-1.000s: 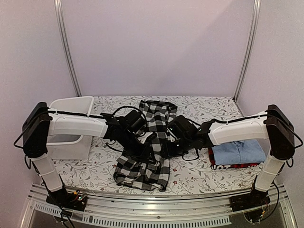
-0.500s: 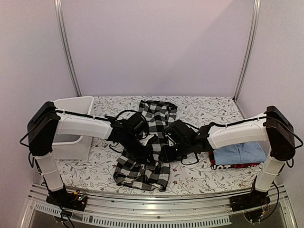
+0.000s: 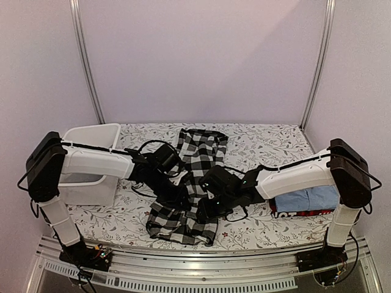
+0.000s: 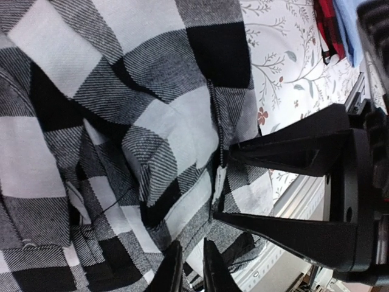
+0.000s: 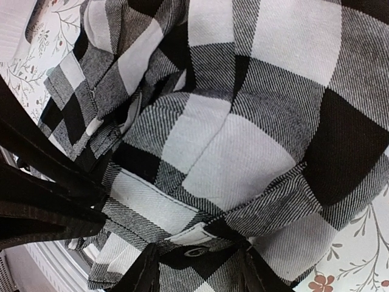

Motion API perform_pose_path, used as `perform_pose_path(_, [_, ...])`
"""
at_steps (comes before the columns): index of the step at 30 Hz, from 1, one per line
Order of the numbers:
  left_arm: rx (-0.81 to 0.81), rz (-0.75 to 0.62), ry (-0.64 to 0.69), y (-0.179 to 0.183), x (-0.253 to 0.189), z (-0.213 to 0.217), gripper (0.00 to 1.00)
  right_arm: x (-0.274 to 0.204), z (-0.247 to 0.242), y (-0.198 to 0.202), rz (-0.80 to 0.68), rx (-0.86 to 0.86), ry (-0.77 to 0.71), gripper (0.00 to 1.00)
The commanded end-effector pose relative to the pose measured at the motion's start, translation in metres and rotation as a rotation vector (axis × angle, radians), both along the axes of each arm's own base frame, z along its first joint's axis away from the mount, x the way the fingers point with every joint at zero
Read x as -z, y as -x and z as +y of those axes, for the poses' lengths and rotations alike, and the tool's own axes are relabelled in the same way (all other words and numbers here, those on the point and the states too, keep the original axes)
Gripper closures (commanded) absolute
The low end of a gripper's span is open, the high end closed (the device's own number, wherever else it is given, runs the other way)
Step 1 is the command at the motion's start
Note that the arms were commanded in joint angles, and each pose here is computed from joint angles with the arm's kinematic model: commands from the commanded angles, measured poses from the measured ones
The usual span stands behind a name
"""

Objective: Fold and stack the long sleeve shirts
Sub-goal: Adjust the sleeve of the rectangle-folded shirt.

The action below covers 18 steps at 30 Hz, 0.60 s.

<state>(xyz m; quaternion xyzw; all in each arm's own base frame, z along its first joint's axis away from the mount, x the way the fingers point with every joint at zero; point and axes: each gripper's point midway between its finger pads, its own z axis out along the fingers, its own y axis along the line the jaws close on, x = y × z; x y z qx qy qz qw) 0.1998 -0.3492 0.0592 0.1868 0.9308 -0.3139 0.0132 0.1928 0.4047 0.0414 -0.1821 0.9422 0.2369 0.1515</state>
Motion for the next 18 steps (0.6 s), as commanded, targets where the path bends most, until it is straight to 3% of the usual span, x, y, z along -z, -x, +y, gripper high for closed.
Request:
perform_pose_path(1, [-0.015,-0.044,0.024,-0.008,-0.011,0.007,0.86,-0.002,0.014,-0.002,0.012,0.005,-0.01,0.58])
perform_pose_path(5, [-0.028,-0.057,0.034,-0.011,-0.013,0.015,0.86,0.0,0.019,-0.005,0.021,0.009,0.004,0.66])
perform_pose_path(11, [-0.063,-0.091,0.051,-0.019,-0.021,0.031,0.86,-0.009,0.021,-0.01,0.021,0.022,0.047,0.91])
perform_pose_path(14, [-0.07,-0.106,0.076,-0.021,-0.028,0.037,0.86,-0.02,0.02,-0.011,0.024,0.027,0.064,0.98])
perform_pose_path(16, [-0.063,-0.112,0.09,-0.021,-0.03,0.038,0.85,-0.024,0.017,-0.01,0.034,0.029,0.086,0.99])
perform_pose_path(18, [-0.049,-0.111,0.1,-0.019,-0.03,0.038,0.81,-0.023,0.012,-0.006,0.056,0.027,0.113,0.91])
